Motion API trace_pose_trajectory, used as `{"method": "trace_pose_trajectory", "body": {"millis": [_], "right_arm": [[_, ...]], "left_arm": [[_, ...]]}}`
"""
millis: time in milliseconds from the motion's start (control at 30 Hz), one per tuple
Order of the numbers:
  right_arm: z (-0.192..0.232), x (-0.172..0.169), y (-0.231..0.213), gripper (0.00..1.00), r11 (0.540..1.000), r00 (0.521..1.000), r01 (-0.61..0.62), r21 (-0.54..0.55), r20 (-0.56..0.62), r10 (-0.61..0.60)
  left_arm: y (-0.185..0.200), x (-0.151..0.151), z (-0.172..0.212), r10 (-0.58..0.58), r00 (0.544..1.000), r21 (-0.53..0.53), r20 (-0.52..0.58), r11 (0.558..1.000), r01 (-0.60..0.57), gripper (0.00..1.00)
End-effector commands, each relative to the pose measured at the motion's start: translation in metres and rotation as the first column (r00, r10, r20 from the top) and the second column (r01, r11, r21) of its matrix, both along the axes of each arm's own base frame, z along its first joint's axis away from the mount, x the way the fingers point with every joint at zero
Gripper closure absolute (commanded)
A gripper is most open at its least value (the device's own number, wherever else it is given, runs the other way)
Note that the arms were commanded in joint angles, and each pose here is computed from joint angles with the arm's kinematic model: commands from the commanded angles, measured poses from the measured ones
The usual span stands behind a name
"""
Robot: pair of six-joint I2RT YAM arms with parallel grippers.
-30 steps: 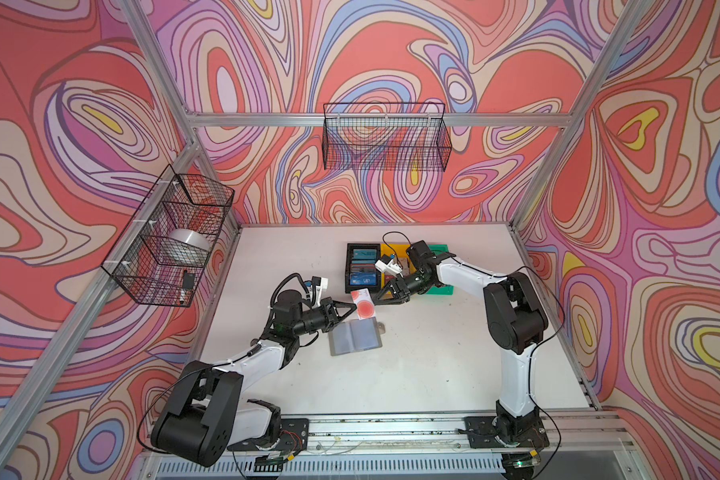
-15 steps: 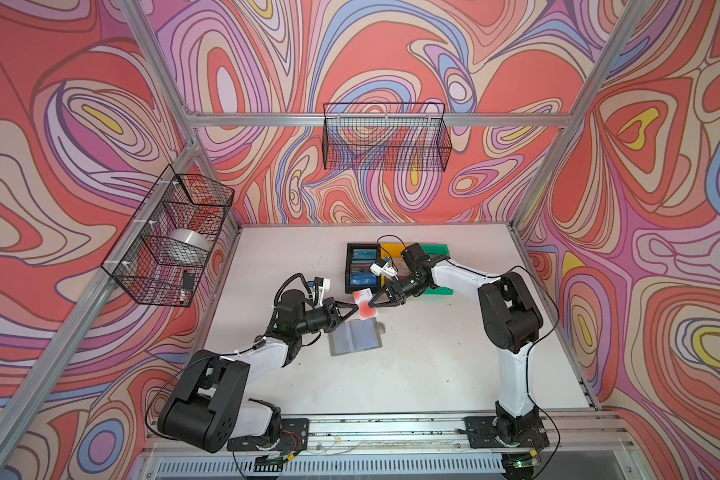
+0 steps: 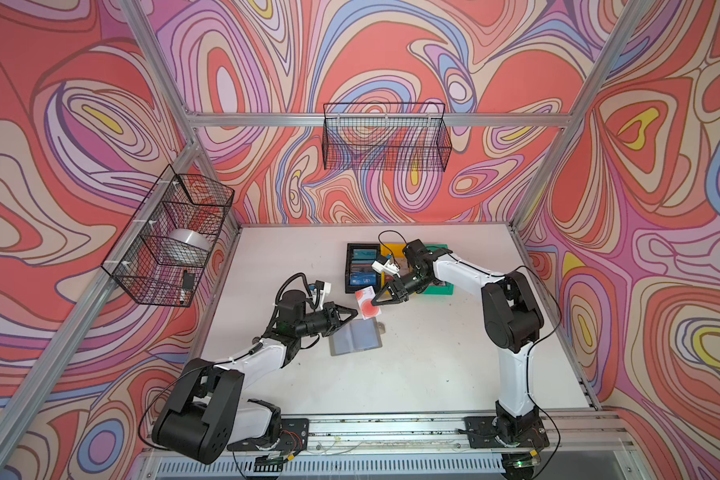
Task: Take the credit cards out of the card holder
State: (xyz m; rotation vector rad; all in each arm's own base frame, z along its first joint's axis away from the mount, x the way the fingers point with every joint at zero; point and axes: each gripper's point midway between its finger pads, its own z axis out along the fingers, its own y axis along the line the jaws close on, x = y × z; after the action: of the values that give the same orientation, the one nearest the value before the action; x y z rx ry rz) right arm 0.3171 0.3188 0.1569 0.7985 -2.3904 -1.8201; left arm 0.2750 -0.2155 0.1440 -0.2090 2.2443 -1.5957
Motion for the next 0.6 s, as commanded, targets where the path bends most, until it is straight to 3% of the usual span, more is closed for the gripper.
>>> {"method": "trace_pose_trajectory", "body": {"millis": [0,100,300,467,567], "right_arm": [[0.015,0.014,-0.036,1.0,0.987,0.988,0.058,-0.148,0.152,-0.035],[0.021,0.031,-0.061,1.0,0.943,0.951,0.127,-0.307,0.308,-0.027],[0.052,0.065,-0.109,1.0,0.798,0.79,0.3,-0.522,0.605,0.099],[0.058,0.089,-0.154,1.0,0.617,0.705,0.41,-0.672,0.662,0.254],[0.053,0.096,-0.171,1.0,0.542,0.671,0.43,-0.722,0.657,0.343]], "left_arm": [[0.006,-0.004,0.007,-0.01,0.999,0.096,0.03,0.995,0.007,0.87],[0.01,-0.003,0.02,-0.005,0.998,0.133,0.063,0.991,-0.003,0.87],[0.013,-0.003,0.024,-0.015,0.998,0.139,0.061,0.99,0.007,0.87],[0.011,0.001,0.022,-0.016,0.999,0.129,0.052,0.992,0.009,0.87],[0.01,0.002,0.022,-0.017,0.999,0.122,0.051,0.992,0.01,0.87]]}}
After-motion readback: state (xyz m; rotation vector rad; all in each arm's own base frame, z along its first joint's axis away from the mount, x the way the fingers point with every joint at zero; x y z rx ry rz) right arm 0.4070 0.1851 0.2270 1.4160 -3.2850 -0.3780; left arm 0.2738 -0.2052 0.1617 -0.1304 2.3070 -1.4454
